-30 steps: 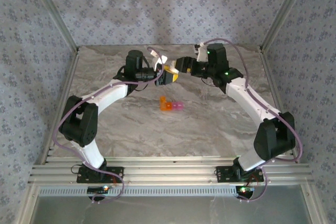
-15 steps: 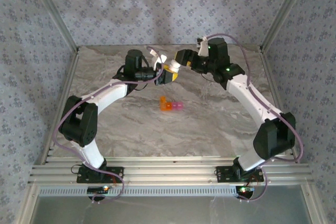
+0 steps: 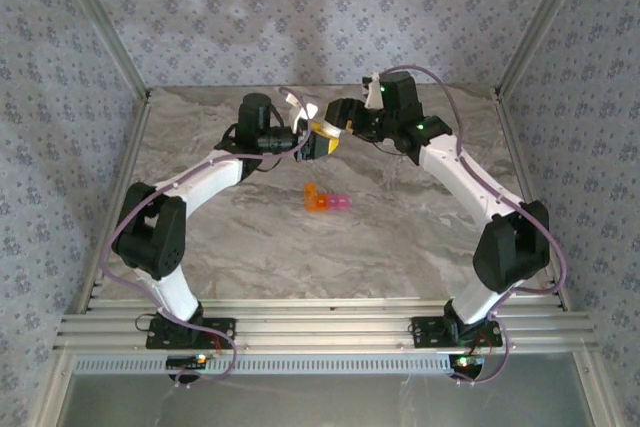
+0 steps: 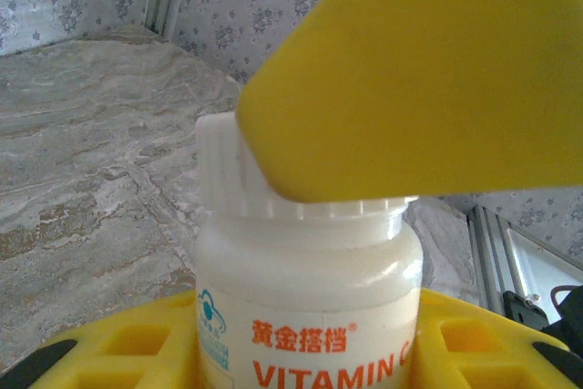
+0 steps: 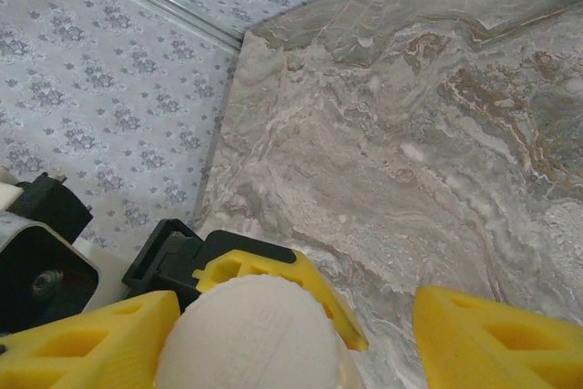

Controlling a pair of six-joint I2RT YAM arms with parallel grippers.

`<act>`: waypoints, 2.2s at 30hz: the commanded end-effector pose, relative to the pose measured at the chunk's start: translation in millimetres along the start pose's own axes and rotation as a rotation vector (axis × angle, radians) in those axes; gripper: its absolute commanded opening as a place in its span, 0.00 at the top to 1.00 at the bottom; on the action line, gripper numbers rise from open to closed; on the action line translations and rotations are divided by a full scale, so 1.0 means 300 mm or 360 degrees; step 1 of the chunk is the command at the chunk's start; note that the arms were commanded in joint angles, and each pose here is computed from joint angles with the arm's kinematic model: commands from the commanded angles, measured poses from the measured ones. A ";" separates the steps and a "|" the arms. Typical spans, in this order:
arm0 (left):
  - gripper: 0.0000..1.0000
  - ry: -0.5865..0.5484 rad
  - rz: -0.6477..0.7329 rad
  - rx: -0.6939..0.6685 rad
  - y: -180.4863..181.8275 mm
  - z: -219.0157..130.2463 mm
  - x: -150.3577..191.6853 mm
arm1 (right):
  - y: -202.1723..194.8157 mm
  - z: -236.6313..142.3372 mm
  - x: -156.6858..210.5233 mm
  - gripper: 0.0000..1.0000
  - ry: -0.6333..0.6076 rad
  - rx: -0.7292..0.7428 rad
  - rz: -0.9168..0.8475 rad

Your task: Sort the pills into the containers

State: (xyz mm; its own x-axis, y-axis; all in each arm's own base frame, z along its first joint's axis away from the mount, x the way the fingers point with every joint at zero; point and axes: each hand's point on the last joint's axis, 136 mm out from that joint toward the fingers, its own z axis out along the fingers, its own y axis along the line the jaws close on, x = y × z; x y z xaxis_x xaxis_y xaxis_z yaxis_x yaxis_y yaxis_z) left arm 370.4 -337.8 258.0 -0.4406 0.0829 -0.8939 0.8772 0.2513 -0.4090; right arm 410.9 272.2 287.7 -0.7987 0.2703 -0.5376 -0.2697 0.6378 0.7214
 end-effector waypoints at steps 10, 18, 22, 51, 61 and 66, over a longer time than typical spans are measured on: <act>1.00 -0.0055 0.0082 0.0053 -0.029 -0.005 -0.061 | 0.051 -0.029 -0.043 0.69 -0.0045 -0.0121 -0.0110; 1.00 -0.0103 0.0034 0.0108 -0.042 -0.016 -0.081 | 0.050 -0.169 -0.125 0.71 -0.0191 -0.0395 -0.0246; 1.00 -0.0124 -0.0001 0.0145 -0.050 -0.016 -0.088 | 0.061 -0.175 -0.114 0.72 -0.0128 -0.0430 -0.0295; 1.00 -0.0066 0.0146 -0.0105 -0.005 -0.042 -0.052 | -0.048 -0.183 -0.104 0.20 -0.0214 0.0109 0.0160; 1.00 -0.0033 0.0203 -0.0151 0.005 -0.034 -0.039 | -0.010 -0.080 -0.057 0.19 -0.0146 0.0146 0.0207; 1.00 -0.0028 0.0200 -0.0144 0.003 -0.031 -0.034 | 0.012 -0.036 -0.047 0.20 -0.0114 0.0138 0.0190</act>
State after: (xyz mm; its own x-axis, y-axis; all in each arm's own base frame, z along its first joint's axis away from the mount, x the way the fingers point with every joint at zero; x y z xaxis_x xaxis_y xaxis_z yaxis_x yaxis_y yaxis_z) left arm 379.0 -329.9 253.9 -0.3713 0.1061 -0.9224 0.8866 0.3357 -0.3182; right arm 409.3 259.8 295.1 -0.7896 0.3782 -0.4832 -0.1390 0.6567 0.7412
